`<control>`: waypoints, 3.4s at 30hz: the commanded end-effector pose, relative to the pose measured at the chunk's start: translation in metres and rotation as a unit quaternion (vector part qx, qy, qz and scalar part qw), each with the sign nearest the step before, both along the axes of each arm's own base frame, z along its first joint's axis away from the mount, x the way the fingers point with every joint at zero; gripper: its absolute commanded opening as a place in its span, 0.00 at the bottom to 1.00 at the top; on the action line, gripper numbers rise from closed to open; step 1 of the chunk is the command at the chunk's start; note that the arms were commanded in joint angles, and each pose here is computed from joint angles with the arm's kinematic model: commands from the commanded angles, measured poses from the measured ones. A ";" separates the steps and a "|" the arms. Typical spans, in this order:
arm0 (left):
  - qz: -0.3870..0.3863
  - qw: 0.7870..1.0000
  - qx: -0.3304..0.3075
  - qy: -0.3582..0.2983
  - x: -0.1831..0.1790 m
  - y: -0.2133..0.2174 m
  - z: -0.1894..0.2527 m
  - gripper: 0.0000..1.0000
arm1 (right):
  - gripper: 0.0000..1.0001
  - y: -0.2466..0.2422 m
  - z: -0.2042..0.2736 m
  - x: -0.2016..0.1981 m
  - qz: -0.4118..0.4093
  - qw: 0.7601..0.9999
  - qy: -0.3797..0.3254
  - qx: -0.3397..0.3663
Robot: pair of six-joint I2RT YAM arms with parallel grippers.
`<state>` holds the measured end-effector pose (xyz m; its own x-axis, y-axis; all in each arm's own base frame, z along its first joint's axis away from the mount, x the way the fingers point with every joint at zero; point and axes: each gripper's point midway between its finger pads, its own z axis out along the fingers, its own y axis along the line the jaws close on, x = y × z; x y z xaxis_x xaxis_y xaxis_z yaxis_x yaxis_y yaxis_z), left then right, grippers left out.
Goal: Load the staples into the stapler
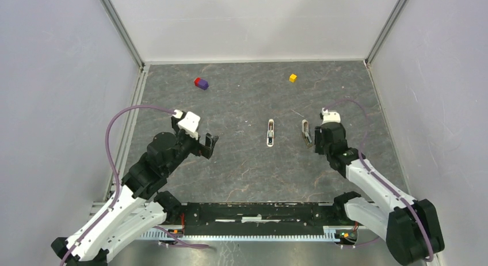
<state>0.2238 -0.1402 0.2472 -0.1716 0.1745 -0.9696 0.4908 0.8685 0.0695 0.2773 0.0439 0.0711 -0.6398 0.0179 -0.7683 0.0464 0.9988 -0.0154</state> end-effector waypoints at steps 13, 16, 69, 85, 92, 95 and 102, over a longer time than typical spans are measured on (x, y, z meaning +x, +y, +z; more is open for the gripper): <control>0.033 0.986 -0.096 0.130 -0.005 -0.022 -0.018 1.00 | 0.36 0.145 -0.020 -0.064 0.323 0.946 -0.006 0.024; 0.063 0.975 -0.115 0.177 -0.006 -0.024 -0.042 0.96 | 0.37 0.160 -0.023 -0.064 0.374 0.927 -0.001 -0.006; -0.357 0.929 0.073 0.066 -0.058 -0.128 -0.071 0.71 | 0.34 0.196 0.014 -0.105 0.313 0.890 -0.004 0.330; -0.502 0.848 0.165 -0.027 -0.076 -0.152 -0.133 0.77 | 0.40 0.196 -0.005 -0.131 0.283 0.859 0.032 0.426; -0.521 0.828 0.206 -0.025 -0.074 -0.175 -0.151 0.77 | 0.39 0.192 -0.015 -0.142 0.290 0.853 0.034 0.433; -0.532 0.821 0.207 -0.002 -0.078 -0.181 -0.163 0.76 | 0.39 0.190 -0.020 -0.145 0.294 0.854 0.041 0.428; -0.514 0.830 0.215 0.014 -0.069 -0.193 -0.174 0.76 | 0.39 0.183 -0.031 -0.151 0.279 0.858 0.053 0.429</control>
<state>0.1390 -0.3103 0.0554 0.2106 0.6162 -0.7589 0.9776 -0.1293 0.1664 0.1483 0.2464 0.0786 -0.7625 0.2399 -0.6009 -0.4466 0.4769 0.7571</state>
